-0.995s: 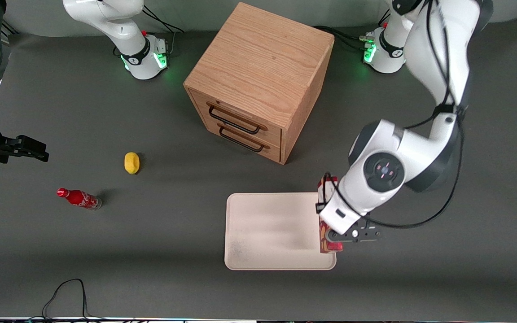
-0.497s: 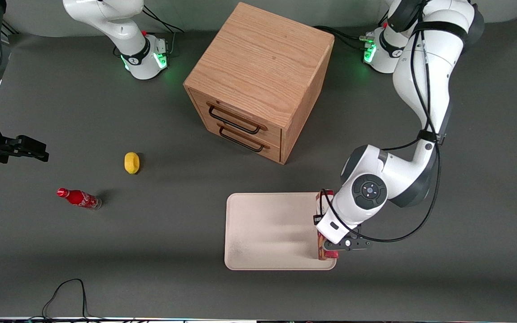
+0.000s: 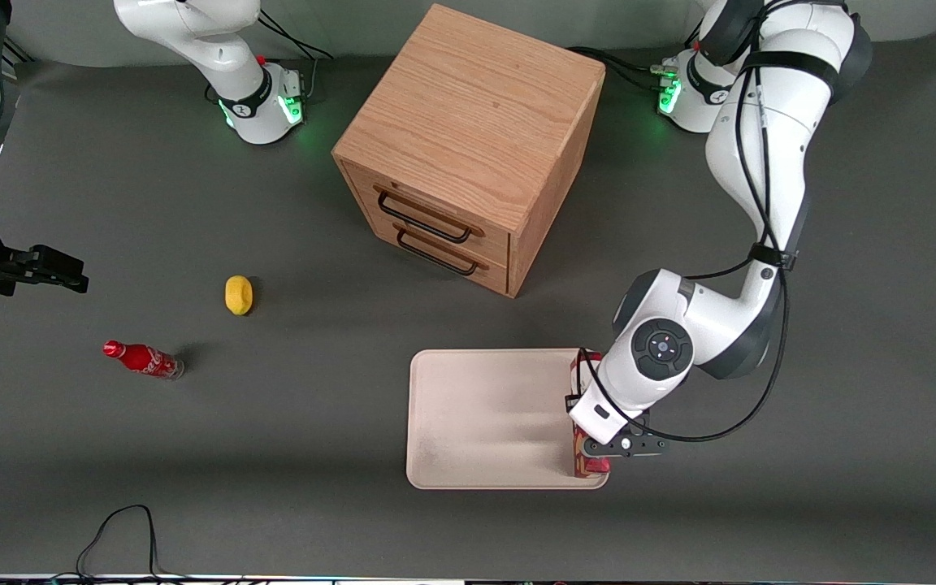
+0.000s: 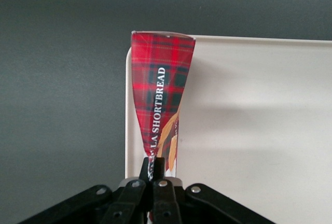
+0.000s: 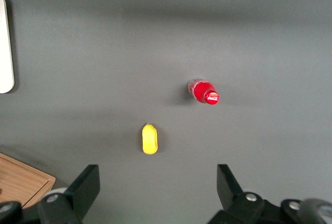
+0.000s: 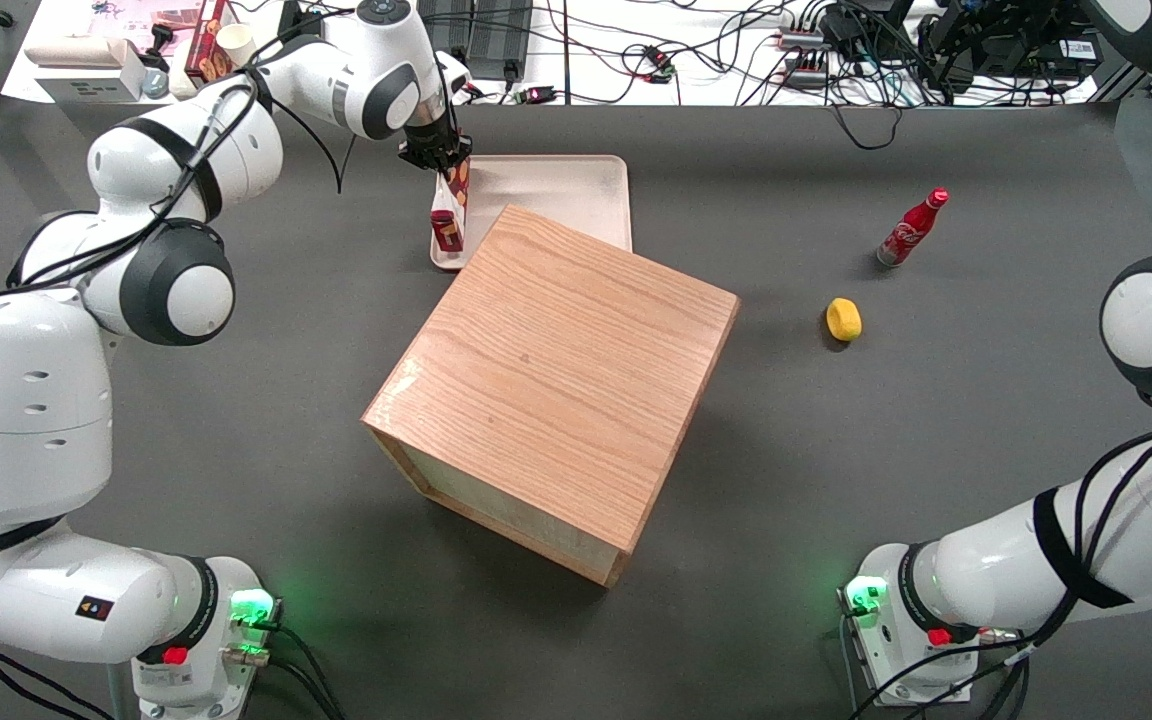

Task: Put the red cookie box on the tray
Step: 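Lower the box onto the tray's edge with the left gripper, then open the left gripper to release the box on the tray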

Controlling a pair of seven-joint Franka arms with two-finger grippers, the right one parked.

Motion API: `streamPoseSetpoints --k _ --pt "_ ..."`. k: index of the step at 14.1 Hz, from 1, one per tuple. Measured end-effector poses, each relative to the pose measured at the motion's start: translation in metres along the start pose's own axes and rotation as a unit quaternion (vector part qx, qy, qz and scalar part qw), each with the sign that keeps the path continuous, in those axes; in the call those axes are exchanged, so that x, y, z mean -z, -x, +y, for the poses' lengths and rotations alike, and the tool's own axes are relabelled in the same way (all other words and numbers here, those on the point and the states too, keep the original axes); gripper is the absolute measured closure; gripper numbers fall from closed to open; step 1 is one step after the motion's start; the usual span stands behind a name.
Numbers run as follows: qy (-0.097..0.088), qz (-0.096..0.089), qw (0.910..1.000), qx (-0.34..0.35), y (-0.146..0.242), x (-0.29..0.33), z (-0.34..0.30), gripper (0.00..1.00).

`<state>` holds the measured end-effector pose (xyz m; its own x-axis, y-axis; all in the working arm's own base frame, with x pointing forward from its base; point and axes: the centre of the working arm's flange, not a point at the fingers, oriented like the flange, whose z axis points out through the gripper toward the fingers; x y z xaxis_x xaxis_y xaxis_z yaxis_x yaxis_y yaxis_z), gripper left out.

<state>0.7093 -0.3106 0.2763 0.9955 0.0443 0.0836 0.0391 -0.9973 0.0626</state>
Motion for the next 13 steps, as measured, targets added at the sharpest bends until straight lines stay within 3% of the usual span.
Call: streamPoseSetpoints --k 6,8,13 --pt "-0.003 -0.003 1.0000 0.005 0.0011 -0.0062 -0.0012 0.98" --pt "-0.005 -0.002 1.0000 0.008 0.0007 -0.0059 -0.0016 0.83" --pt "-0.011 -0.007 0.9996 0.024 0.0011 -0.0012 -0.0026 0.28"
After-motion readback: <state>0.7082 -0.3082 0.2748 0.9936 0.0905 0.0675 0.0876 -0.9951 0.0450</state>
